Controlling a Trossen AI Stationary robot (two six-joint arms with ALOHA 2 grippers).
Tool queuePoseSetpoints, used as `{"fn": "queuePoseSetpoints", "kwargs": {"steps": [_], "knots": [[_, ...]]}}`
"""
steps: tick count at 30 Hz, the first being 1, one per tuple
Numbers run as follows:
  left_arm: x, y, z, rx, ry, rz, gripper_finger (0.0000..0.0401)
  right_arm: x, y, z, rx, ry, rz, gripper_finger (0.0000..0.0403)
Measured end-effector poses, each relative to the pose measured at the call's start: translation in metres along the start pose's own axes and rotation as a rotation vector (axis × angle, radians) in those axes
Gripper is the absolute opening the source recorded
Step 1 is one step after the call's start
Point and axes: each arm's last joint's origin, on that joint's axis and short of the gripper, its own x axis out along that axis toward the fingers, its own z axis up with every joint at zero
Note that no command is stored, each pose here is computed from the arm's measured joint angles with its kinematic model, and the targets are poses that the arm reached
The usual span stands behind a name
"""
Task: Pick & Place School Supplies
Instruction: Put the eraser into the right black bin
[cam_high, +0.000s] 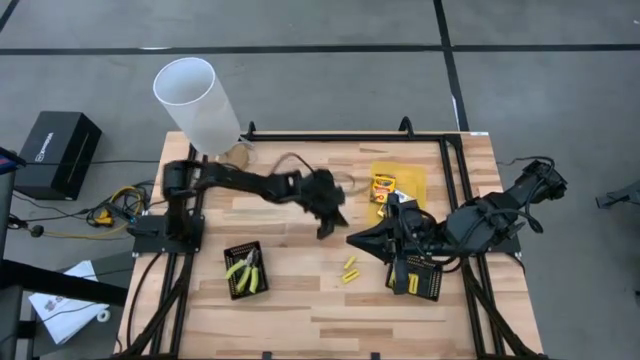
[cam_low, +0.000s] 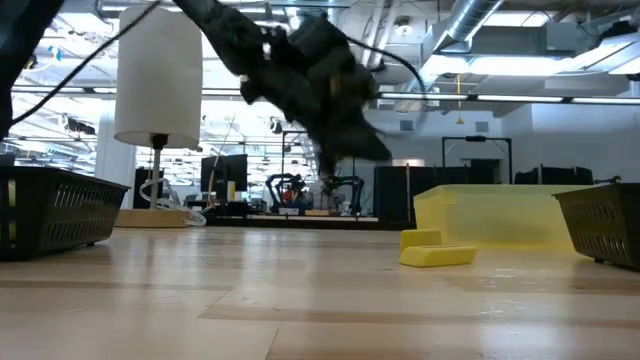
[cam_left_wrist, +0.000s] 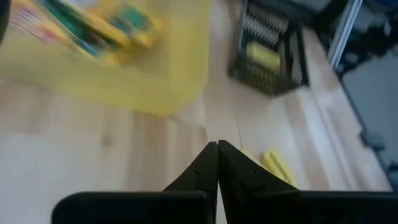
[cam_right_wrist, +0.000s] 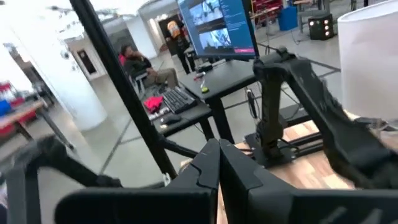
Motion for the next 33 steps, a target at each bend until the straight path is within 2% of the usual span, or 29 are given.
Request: {"fn": "queuePoseSetpoints", "kwargs": {"steps": [4,9,15,21,23,27,33], "knots": [[-0.044,-0.003,0.025,-0.002,-0.076,0.025,0.0001,-0.005,-0.004,0.0,-0.061,0.045,0.009,0.0],[-0.11,-0.026,0.054,0.01,-0.211,0.02,0.0001,-0.006,-0.017,-0.01,-0.149,0.181,-0.033,0.0],[-0.188,-0.079,0.072,0.033,-0.415,-0.062,0.0001,0.004,-0.043,-0.021,-0.258,0.42,0.016,0.0],[-0.247,-0.135,0.067,0.076,-0.545,-0.206,0.0001,0.014,-0.082,-0.032,-0.421,0.684,0.061,0.0],[-0.258,-0.15,0.063,0.068,-0.572,-0.236,0.0001,0.018,-0.098,-0.038,-0.422,0.763,0.12,0.0],[-0.269,-0.173,0.056,0.064,-0.612,-0.231,0.0001,0.024,-0.13,-0.051,-0.373,0.901,0.203,0.0008],[-0.266,-0.183,0.051,0.067,-0.596,-0.242,0.0001,0.028,-0.165,-0.067,-0.404,0.967,0.187,0.006]]}}
